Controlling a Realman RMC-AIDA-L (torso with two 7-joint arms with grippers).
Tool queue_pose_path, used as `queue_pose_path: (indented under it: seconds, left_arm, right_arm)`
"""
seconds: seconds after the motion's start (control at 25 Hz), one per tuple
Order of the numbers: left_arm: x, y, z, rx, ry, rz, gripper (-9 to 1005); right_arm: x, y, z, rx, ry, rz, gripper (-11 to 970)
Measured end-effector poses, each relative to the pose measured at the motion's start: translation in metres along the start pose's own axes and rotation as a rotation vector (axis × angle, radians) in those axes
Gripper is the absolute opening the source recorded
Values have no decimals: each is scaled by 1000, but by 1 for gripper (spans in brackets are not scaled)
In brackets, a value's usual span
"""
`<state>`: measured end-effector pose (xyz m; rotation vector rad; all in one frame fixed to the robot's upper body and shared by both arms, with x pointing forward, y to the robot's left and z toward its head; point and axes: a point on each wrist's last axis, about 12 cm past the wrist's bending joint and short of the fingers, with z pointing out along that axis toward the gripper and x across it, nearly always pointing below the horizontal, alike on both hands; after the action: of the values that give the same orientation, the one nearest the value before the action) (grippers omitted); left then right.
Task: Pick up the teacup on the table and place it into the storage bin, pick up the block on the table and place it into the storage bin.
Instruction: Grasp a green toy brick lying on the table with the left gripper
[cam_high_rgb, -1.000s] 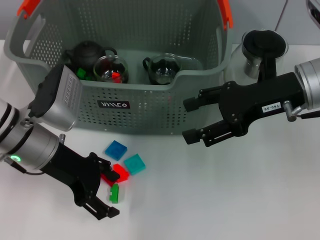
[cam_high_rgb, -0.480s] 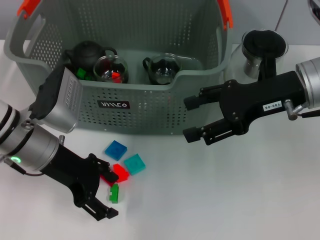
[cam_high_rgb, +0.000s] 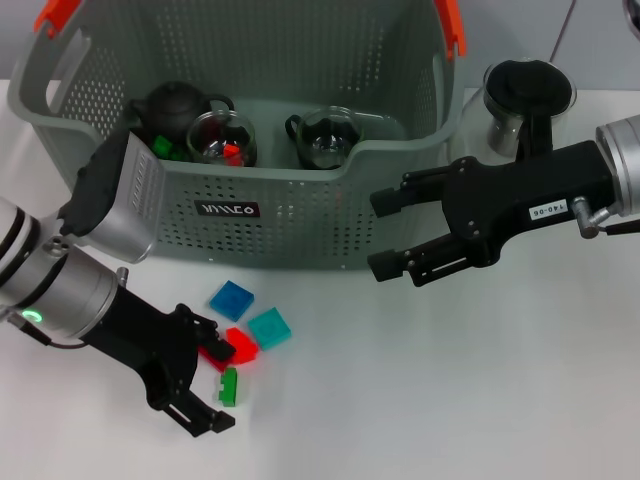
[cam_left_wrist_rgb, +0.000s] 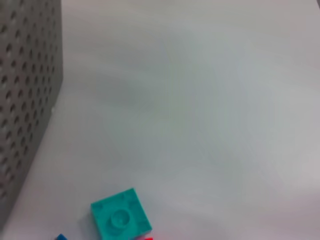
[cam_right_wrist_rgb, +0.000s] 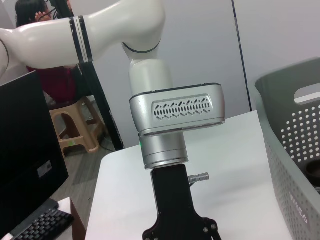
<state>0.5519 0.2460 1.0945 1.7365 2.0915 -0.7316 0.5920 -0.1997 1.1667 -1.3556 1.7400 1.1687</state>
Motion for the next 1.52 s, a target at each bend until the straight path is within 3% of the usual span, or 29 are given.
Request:
queue_pose_path:
  seconds: [0.6,0.84,1.0,1.52]
  left_arm:
    - [3,4,-7,-21,18,-8,901]
    - [-5,-1,-13,26,8,16,901]
    - [-13,-7,-9,59,9,53,900]
    - [-17,-3,4,46,49,106,900]
  right_arm:
    - [-1,0,0,1,0,-2,914]
    - [0,0,-2,5,-10,-1,912]
    - [0,0,-3,9,-23,-5,911]
    - [0,0,-5,13,-30,-7,912]
